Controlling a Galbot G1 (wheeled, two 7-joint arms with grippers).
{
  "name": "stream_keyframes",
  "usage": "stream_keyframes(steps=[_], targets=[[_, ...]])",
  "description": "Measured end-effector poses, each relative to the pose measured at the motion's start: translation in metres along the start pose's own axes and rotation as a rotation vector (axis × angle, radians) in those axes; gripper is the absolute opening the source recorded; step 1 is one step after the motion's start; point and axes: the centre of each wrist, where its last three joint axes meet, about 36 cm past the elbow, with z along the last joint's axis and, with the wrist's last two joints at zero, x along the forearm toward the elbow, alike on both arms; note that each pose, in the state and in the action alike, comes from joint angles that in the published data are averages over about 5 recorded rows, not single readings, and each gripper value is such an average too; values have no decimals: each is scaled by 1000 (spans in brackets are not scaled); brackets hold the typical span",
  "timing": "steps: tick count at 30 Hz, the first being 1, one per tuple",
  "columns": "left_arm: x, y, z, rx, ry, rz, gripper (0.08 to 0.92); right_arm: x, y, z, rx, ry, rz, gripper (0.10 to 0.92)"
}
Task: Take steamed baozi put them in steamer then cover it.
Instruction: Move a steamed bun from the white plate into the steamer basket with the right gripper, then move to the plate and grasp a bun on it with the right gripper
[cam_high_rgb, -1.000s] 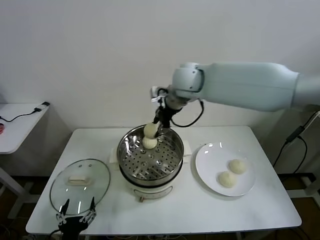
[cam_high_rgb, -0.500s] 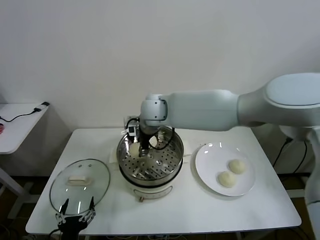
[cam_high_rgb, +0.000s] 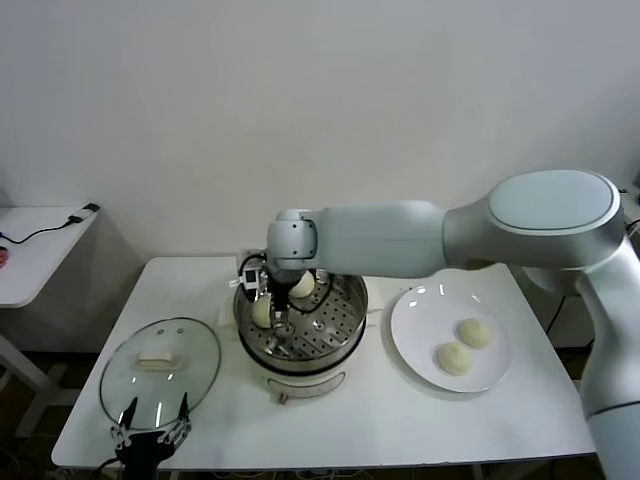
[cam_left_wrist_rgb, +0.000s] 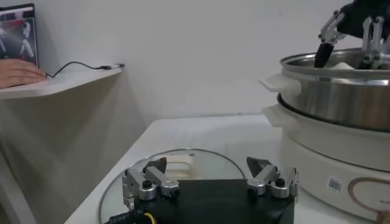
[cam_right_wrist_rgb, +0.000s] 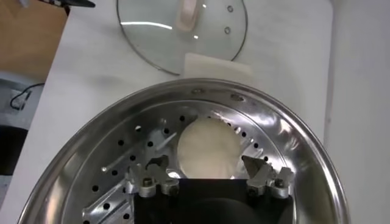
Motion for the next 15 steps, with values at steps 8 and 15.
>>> stream_keyframes(steps=[8,15], targets=[[-1,1,-4,-6,-7,2,823,70,-12,104,-10,52,-12,823],[0,6,-4,-8,-7,-8,823,85,15,221,-72,135,-36,823]])
